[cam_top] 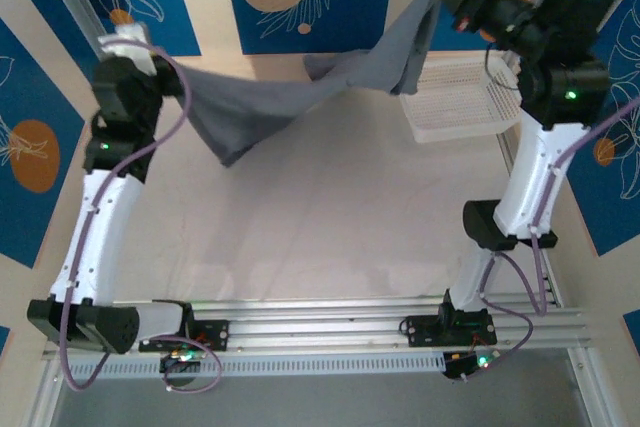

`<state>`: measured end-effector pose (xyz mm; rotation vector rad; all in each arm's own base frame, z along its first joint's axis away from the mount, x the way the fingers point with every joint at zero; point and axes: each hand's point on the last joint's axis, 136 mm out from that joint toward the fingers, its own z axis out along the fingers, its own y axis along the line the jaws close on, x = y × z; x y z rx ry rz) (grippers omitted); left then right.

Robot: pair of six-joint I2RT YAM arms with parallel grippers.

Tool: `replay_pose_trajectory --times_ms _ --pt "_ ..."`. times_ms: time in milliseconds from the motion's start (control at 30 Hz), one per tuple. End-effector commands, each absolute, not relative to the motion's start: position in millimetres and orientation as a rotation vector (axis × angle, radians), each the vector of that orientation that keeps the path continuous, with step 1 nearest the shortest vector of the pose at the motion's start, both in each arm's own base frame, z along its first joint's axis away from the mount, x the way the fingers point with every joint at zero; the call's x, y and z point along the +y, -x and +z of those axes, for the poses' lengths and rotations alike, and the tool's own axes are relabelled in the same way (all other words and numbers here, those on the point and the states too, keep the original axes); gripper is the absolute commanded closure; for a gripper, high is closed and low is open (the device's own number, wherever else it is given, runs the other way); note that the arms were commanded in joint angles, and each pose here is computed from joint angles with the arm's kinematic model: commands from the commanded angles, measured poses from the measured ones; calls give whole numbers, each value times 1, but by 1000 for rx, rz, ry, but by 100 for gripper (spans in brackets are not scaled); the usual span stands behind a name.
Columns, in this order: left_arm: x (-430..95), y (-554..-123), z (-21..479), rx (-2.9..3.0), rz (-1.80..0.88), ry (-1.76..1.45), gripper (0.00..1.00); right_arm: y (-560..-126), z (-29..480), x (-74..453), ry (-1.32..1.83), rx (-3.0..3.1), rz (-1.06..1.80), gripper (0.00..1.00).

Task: Fold the inside-out t-shirt
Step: Flatten out the T-shirt at the center of the table.

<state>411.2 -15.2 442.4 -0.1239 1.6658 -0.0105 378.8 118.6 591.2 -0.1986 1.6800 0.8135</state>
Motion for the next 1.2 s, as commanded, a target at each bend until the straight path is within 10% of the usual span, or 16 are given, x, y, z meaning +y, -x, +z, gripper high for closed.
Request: replay_pose_trajectory --times_ms 0,200,433,900,967,1033,1167 --pt "-23 -407 414 1634 -88 89 100 -402 416 130 84 2353 714 100" --pt "-46 -394 295 1835 -263 87 100 -399 311 120 99 2702 264 99" --pt "-24 -353 206 1982 -190 231 100 -376 287 123 -41 2562 531 97" --pt "-27 -250 212 1889 -371 306 98 -229 267 39 -697 1897 664 98" --pt "-29 -239 216 1845 -414 314 75 -208 276 24 -710 1776 655 84" --pt "-34 -233 230 1770 -471 299 47 -193 307 18 -614 1621 661 47" --pt "-44 -231 274 1616 -545 215 40 -172 367 4 -527 1431 607 28"
